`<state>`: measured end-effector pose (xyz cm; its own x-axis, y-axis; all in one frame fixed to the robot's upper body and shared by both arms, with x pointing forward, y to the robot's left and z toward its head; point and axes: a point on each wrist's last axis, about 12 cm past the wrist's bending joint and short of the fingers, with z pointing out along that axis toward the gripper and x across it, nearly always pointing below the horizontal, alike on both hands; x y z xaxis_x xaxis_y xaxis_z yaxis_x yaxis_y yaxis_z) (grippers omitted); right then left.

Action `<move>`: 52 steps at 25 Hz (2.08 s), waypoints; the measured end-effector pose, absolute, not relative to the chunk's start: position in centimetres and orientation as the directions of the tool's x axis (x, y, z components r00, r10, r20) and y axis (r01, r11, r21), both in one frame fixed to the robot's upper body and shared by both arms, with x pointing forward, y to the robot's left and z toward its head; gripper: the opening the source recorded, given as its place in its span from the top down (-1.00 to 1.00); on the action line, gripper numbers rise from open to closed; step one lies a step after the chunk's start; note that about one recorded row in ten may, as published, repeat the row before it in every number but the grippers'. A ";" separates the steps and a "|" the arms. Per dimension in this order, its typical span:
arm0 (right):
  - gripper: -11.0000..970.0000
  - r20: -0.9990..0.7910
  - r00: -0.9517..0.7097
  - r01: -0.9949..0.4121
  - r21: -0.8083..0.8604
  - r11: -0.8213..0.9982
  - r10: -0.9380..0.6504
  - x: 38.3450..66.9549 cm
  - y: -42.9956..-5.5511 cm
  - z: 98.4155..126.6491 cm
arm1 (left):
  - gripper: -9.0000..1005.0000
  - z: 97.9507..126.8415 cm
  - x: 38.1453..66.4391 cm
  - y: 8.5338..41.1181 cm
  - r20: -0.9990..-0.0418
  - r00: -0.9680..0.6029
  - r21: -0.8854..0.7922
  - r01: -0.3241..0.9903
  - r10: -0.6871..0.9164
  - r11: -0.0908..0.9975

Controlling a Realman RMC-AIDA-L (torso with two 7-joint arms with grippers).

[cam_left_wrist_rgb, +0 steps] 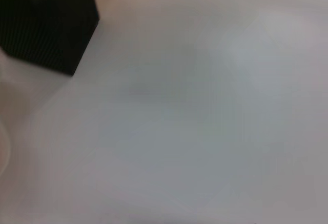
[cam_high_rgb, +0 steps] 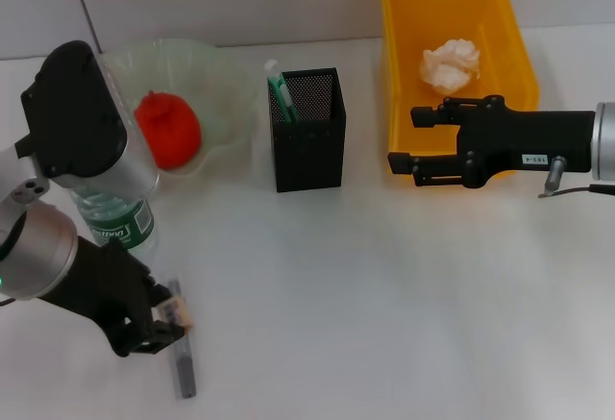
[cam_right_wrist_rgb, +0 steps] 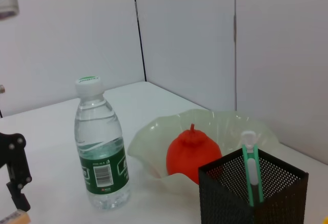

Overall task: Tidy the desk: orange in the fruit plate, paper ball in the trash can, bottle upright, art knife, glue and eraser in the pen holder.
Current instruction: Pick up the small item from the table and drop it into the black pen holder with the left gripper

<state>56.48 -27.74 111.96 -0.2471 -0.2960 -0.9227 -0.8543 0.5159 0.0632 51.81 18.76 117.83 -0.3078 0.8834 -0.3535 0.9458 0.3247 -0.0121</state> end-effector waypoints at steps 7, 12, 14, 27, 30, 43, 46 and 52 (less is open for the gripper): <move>-0.58 -0.922 -0.252 -0.851 0.067 0.520 -0.294 56.4 -27.9 111.9 | 0.21 120.7 51.5 18.6 -0.522 -0.245 -0.010 0.959 0.817 0.282; -0.58 -0.922 -0.255 -0.851 0.070 0.521 -0.293 56.3 -27.9 111.8 | 0.21 122.5 51.6 19.2 -0.614 -0.219 0.031 0.953 0.758 0.300; -0.58 -0.921 -0.256 -0.850 0.071 0.522 -0.292 56.3 -27.9 111.8 | 0.21 122.6 51.7 19.2 -0.624 -0.218 0.037 0.951 0.751 0.307; -0.59 -0.920 -0.264 -0.847 0.079 0.525 -0.288 56.2 -28.0 111.7 | 0.21 124.1 52.9 18.4 -0.752 -0.146 0.111 0.934 0.643 0.341; -0.59 -0.920 -0.265 -0.847 0.079 0.525 -0.288 56.2 -28.0 111.7 | 0.21 124.1 53.1 18.2 -0.763 -0.142 0.116 0.929 0.630 0.350; -0.58 -0.932 -0.252 -0.841 0.078 0.535 -0.260 56.2 -28.2 112.0 | 0.21 122.6 55.4 17.0 -0.823 -0.177 0.088 0.899 0.540 0.429; -0.59 -0.945 -0.230 -0.833 0.067 0.549 -0.233 56.0 -28.9 112.4 | 0.21 122.1 55.9 16.6 -0.828 -0.175 0.093 0.894 0.532 0.439; -0.59 -0.956 -0.212 -0.829 0.067 0.555 -0.202 55.1 -29.8 112.7 | 0.21 121.2 57.0 15.9 -0.850 -0.164 0.109 0.875 0.501 0.472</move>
<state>55.12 -29.84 112.69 -0.2123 -0.2023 -0.9560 -0.8293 0.5547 0.0668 56.97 15.88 121.22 -0.1644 0.5008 -0.8498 0.8746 0.4725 0.1093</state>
